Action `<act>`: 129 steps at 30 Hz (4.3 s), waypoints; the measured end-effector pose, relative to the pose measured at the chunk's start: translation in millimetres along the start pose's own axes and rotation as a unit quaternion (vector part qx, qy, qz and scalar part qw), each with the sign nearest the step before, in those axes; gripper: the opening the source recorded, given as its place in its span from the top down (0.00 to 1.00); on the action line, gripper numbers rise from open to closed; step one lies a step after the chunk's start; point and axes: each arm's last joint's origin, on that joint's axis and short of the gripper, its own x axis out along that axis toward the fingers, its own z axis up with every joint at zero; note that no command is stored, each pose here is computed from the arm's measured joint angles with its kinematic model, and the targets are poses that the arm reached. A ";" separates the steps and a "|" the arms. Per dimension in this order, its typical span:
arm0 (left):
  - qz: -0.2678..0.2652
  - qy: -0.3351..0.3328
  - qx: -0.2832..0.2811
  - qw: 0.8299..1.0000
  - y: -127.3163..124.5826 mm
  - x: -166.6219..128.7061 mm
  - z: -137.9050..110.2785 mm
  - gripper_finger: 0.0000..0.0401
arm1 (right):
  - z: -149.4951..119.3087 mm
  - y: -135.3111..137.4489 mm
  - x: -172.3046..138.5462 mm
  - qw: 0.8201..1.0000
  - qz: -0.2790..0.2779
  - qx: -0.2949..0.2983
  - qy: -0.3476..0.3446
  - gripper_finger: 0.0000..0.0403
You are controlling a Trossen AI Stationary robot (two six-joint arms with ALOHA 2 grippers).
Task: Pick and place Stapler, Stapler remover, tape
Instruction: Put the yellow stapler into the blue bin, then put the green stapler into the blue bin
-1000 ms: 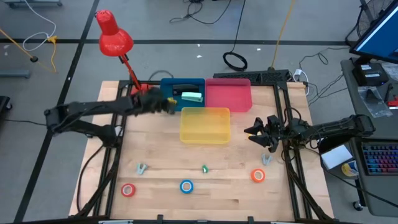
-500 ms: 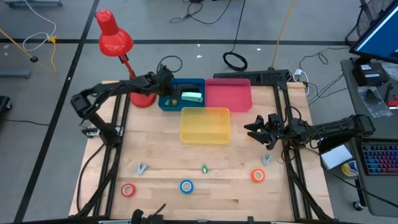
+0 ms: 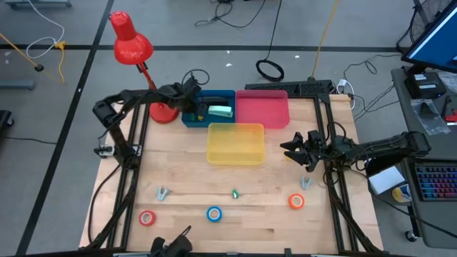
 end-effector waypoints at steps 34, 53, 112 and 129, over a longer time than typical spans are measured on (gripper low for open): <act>-0.159 -0.138 0.052 0.976 -30.8 -155.4 -41.1 0.43 | 5.9 4.4 -0.3 0.998 0.024 -0.057 -0.030 0.48; -0.210 -0.108 0.193 0.953 -112.4 -184.8 -158.8 0.43 | 22.5 17.8 12.9 0.969 -0.047 -0.186 0.155 0.48; -0.296 -0.188 0.791 0.500 -246.4 -55.5 -267.3 0.43 | 26.0 17.4 -25.7 0.979 -0.075 -0.084 0.171 0.48; -0.276 -0.149 0.814 0.490 -262.1 -18.5 -262.2 0.43 | 25.9 17.3 -25.7 0.979 -0.077 -0.075 0.170 0.48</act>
